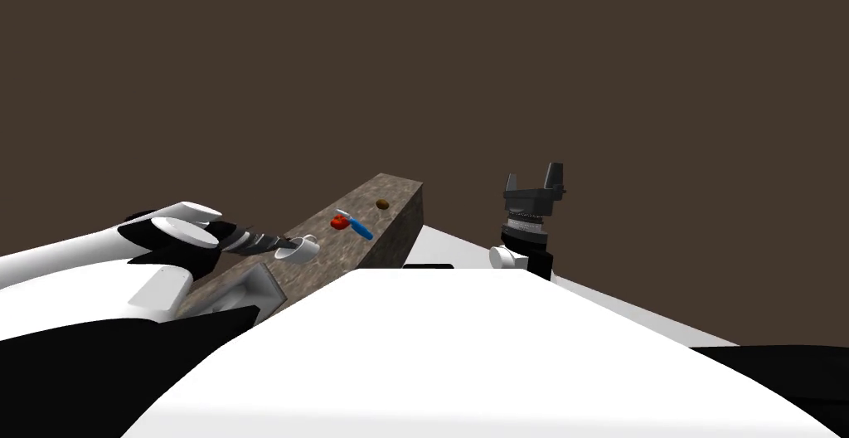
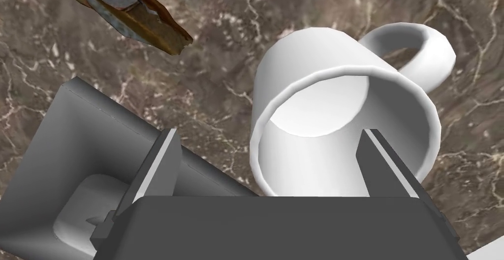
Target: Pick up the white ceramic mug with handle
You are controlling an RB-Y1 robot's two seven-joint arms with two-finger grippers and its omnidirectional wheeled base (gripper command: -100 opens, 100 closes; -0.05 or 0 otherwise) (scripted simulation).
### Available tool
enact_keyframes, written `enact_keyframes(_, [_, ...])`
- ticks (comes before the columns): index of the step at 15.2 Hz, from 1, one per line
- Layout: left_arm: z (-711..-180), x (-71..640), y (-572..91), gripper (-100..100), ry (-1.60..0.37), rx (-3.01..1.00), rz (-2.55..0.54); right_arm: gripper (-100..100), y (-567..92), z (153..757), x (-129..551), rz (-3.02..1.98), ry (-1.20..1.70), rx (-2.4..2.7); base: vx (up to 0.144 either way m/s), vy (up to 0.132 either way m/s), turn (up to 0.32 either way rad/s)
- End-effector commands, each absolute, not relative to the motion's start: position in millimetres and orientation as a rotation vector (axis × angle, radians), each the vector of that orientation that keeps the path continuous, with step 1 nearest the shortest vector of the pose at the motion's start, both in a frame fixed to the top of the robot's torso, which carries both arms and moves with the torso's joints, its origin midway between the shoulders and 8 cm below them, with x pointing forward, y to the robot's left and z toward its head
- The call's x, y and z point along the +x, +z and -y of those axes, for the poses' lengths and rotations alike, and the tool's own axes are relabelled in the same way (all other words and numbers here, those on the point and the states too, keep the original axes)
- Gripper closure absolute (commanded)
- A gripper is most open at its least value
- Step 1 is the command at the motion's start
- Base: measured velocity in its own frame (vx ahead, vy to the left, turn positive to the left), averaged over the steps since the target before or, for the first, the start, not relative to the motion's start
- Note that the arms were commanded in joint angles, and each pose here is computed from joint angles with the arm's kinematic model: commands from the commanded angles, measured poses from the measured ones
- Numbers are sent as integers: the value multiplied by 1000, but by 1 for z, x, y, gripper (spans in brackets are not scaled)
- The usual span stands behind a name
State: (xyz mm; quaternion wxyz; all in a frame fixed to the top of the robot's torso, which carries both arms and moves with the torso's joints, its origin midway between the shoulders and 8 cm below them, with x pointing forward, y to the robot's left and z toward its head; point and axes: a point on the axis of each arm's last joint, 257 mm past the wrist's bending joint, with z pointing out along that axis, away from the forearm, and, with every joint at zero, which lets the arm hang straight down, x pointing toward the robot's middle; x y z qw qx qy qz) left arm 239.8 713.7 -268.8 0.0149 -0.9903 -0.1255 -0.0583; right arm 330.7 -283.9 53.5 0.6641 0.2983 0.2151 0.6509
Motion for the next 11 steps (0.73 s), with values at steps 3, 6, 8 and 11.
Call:
enact_keyframes(3, [-709,238,-275,-100,-172,-3098,402,0,53,284,331,-486,1471,674,-10,40,-15])
enact_keyframes(6, [-704,242,-293,-100,-169,-3097,400,0,54,284,331,-486,1471,674,1,10,5])
enact_keyframes(8, [-713,248,-282,-100,-201,-3065,383,0,54,284,331,-486,1471,674,0,0,0])
enact_keyframes(11, [-707,243,-290,100,-178,-3088,396,0,54,284,331,-486,1471,674,0,0,0])
